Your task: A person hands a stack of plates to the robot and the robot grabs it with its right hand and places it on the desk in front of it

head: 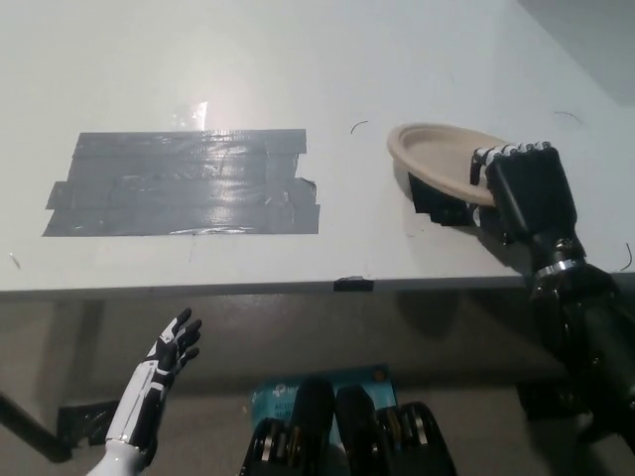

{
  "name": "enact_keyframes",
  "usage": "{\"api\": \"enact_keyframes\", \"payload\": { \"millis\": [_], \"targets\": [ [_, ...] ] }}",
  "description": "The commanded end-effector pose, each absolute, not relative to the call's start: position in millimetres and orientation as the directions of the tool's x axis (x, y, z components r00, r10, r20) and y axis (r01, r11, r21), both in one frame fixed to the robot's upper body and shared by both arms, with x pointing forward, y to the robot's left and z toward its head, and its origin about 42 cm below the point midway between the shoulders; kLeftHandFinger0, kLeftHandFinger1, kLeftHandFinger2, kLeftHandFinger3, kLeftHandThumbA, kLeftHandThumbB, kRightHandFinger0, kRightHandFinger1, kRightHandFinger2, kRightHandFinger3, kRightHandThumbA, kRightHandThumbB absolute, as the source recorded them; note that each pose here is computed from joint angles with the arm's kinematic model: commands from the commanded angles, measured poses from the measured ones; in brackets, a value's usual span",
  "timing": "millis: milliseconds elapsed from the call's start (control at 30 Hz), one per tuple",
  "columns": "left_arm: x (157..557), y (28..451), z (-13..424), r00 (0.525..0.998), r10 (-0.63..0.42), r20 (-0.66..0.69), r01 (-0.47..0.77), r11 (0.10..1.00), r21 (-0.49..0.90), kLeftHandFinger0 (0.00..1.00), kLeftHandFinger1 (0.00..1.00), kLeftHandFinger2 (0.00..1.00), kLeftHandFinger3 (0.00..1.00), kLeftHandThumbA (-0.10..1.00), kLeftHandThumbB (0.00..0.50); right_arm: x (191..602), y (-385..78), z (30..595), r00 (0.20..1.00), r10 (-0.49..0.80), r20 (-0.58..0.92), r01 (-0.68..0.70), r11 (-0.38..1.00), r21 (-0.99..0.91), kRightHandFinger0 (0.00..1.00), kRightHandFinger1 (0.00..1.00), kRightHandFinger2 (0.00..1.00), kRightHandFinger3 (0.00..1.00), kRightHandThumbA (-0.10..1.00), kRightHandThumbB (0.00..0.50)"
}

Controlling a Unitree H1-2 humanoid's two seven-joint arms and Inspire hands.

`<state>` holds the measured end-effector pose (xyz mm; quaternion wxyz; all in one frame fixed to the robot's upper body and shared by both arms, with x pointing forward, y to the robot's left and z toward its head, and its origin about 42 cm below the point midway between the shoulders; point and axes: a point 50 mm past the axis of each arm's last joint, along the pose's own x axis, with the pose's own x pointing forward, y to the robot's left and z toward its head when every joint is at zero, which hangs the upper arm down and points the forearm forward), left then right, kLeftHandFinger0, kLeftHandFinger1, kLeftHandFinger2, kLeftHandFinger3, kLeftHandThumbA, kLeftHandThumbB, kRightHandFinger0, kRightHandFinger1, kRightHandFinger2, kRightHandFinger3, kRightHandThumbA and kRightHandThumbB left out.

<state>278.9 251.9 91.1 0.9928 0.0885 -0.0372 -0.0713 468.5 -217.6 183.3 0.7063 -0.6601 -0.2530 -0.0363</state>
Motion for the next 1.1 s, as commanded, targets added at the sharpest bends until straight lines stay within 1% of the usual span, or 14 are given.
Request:
{"api": "enact_keyframes", "payload": {
  "millis": [0, 33, 67, 100, 133, 167, 200, 233, 267, 467, 667, 867, 1033, 1067],
  "targets": [
    [283.5, 254.5, 101.1, 0.982, -0.161, 0.102, 0.139, 0.97, 0.198, 1.0, 1.0, 1.0, 1.0, 1.0, 0.226, 478.9, -216.9, 196.1, 0.846, 0.328, 0.42, 0.424, 0.065, -0.903, 0.0, 0.0, 0.04, 0.06, 0.66, 0.037],
    [284.0, 254.3, 101.6, 0.982, -0.162, 0.103, 0.139, 0.97, 0.197, 1.0, 1.0, 1.0, 1.0, 1.0, 0.227, 479.0, -216.1, 197.3, 0.852, 0.328, 0.408, 0.411, 0.063, -0.909, 0.0, 0.0, 0.07, 0.1, 0.67, 0.058],
    [284.5, 254.1, 102.0, 0.981, -0.162, 0.103, 0.139, 0.97, 0.197, 1.0, 1.0, 1.0, 1.0, 1.0, 0.227, 479.0, -215.5, 198.8, 0.855, 0.33, 0.401, 0.403, 0.065, -0.913, 0.0, 0.02, 0.14, 0.22, 0.67, 0.091],
    [284.8, 254.1, 102.2, 0.981, -0.163, 0.104, 0.14, 0.97, 0.199, 1.0, 1.0, 1.0, 1.0, 1.0, 0.227, 478.2, -214.1, 201.6, 0.868, 0.326, 0.373, 0.374, 0.062, -0.925, 0.12, 0.21, 0.39, 0.44, 0.7, 0.161],
    [284.8, 254.0, 102.6, 0.98, -0.166, 0.107, 0.142, 0.969, 0.204, 1.0, 1.0, 1.0, 1.0, 1.0, 0.217, 475.4, -211.1, 206.5, 0.889, 0.323, 0.323, 0.32, 0.064, -0.945, 0.25, 0.38, 0.57, 0.81, 0.75, 0.24],
    [284.7, 254.1, 102.5, 0.98, -0.167, 0.108, 0.142, 0.968, 0.206, 1.0, 1.0, 1.0, 1.0, 1.0, 0.216, 473.0, -209.0, 209.5, 0.904, 0.319, 0.286, 0.275, 0.078, -0.958, 0.47, 0.65, 0.83, 1.0, 0.76, 0.296],
    [285.0, 254.3, 102.4, 0.98, -0.166, 0.109, 0.141, 0.969, 0.204, 1.0, 1.0, 1.0, 1.0, 1.0, 0.218, 470.4, -206.6, 213.2, 0.919, 0.313, 0.239, 0.219, 0.097, -0.971, 0.75, 0.9, 1.0, 1.0, 0.76, 0.315],
    [285.3, 254.5, 102.5, 0.981, -0.164, 0.107, 0.14, 0.97, 0.201, 1.0, 1.0, 1.0, 1.0, 1.0, 0.23, 468.0, -204.1, 218.2, 0.93, 0.31, 0.197, 0.167, 0.119, -0.979, 0.98, 1.0, 1.0, 1.0, 0.78, 0.356],
    [285.6, 254.7, 102.8, 0.981, -0.162, 0.104, 0.138, 0.97, 0.2, 1.0, 1.0, 1.0, 1.0, 1.0, 0.234, 465.4, -201.6, 224.5, 0.933, 0.314, 0.174, 0.132, 0.15, -0.98, 1.0, 1.0, 1.0, 1.0, 0.77, 0.374],
    [284.7, 254.0, 102.2, 0.981, -0.165, 0.101, 0.142, 0.969, 0.204, 1.0, 1.0, 1.0, 1.0, 1.0, 0.223, 448.8, -195.7, 254.1, 0.893, 0.368, 0.258, 0.167, 0.26, -0.951, 1.0, 1.0, 1.0, 1.0, 0.64, 0.406],
    [287.0, 255.5, 103.7, 0.98, -0.168, 0.106, 0.143, 0.967, 0.209, 1.0, 1.0, 1.0, 1.0, 1.0, 0.22, 443.4, -199.4, 263.2, 0.882, 0.407, 0.236, 0.037, 0.44, -0.897, 1.0, 1.0, 1.0, 1.0, 0.57, 0.429],
    [289.5, 255.5, 106.1, 0.98, -0.168, 0.111, 0.143, 0.968, 0.207, 1.0, 1.0, 1.0, 1.0, 1.0, 0.216, 430.6, -212.2, 280.2, 0.872, 0.48, 0.092, -0.19, 0.507, -0.841, 1.0, 1.0, 1.0, 1.0, 0.72, 0.492],
    [294.1, 256.5, 109.6, 0.979, -0.169, 0.119, 0.14, 0.966, 0.217, 1.0, 1.0, 1.0, 1.0, 1.0, 0.207, 402.1, -220.6, 318.5, 0.754, 0.657, -0.023, -0.454, 0.495, -0.741, 1.0, 1.0, 1.0, 1.0, 0.83, 0.5],
    [294.7, 257.0, 109.7, 0.979, -0.167, 0.118, 0.139, 0.967, 0.215, 1.0, 1.0, 1.0, 1.0, 1.0, 0.208, 392.1, -220.3, 331.8, 0.703, 0.711, -0.018, -0.513, 0.491, -0.704, 1.0, 1.0, 1.0, 1.0, 0.79, 0.5]
  ]
}}
